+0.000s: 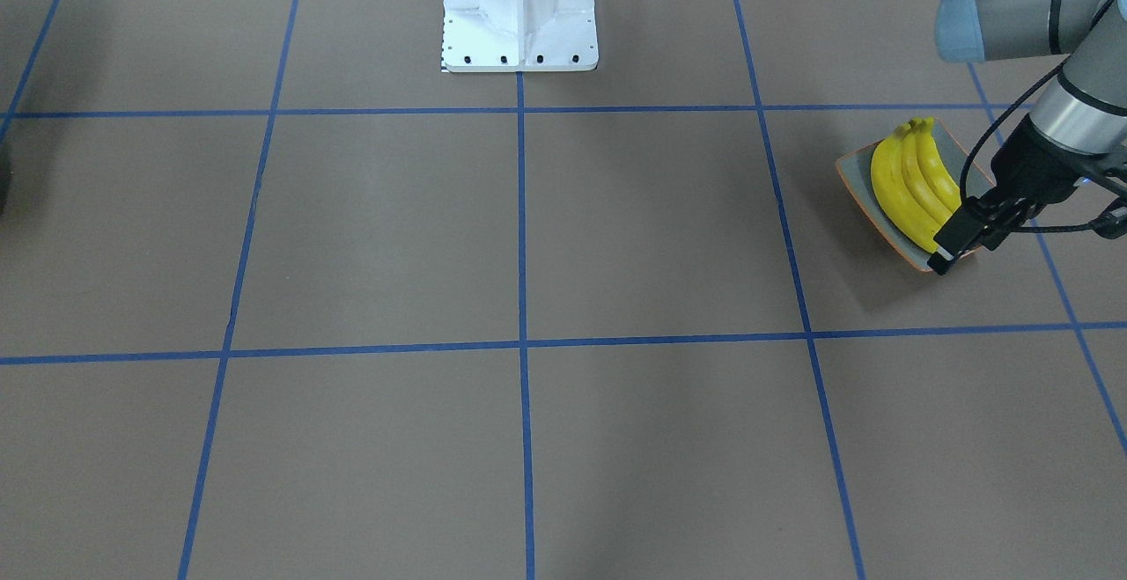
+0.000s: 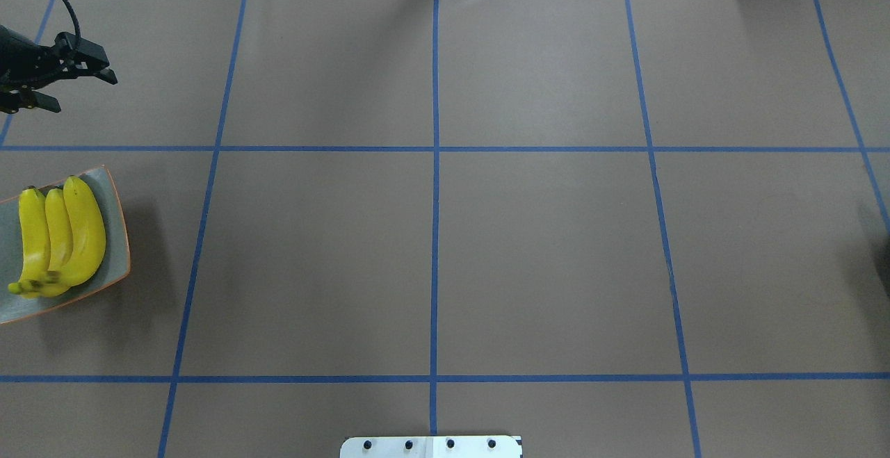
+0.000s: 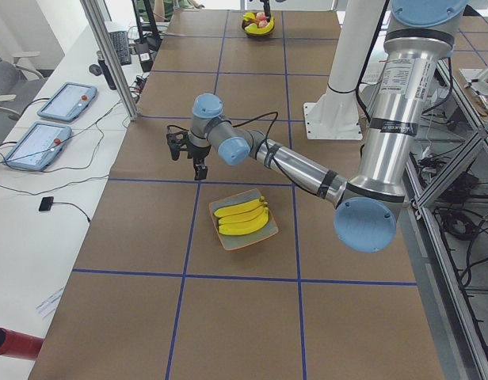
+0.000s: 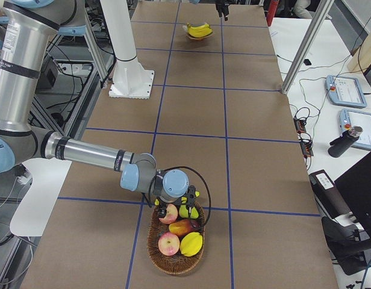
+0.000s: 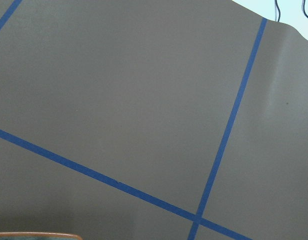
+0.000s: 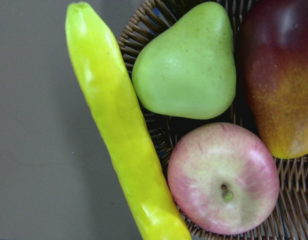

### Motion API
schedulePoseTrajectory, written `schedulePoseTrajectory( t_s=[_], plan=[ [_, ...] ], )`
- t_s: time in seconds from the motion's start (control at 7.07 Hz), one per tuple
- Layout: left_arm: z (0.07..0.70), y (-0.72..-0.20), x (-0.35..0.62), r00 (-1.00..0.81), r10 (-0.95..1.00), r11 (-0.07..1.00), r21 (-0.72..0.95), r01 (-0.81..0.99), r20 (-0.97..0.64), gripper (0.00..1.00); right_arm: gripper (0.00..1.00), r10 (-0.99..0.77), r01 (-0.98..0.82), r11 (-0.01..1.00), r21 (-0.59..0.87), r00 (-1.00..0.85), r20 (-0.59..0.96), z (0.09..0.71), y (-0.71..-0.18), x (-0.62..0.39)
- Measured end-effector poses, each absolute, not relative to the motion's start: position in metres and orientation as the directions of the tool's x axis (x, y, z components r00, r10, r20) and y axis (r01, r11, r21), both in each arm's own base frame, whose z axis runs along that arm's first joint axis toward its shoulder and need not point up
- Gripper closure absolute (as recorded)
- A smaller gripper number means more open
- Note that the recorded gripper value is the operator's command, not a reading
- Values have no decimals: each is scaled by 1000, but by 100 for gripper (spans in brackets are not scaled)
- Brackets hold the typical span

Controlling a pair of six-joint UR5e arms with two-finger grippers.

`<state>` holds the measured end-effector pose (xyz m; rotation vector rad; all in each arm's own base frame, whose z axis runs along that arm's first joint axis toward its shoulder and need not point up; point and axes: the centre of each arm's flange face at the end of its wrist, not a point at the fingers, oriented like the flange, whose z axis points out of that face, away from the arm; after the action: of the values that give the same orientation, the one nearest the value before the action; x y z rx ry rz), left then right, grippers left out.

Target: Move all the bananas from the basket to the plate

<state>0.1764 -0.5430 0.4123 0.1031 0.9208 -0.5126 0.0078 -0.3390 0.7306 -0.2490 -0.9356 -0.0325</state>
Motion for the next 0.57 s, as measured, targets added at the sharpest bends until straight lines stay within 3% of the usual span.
schedulePoseTrajectory(
  t_s=[0.57],
  plan=[
    [409, -545, 177, 493, -375, 876, -127, 465, -785, 0, 0, 99, 153, 964, -216, 550, 829, 741, -336, 1]
  ],
)
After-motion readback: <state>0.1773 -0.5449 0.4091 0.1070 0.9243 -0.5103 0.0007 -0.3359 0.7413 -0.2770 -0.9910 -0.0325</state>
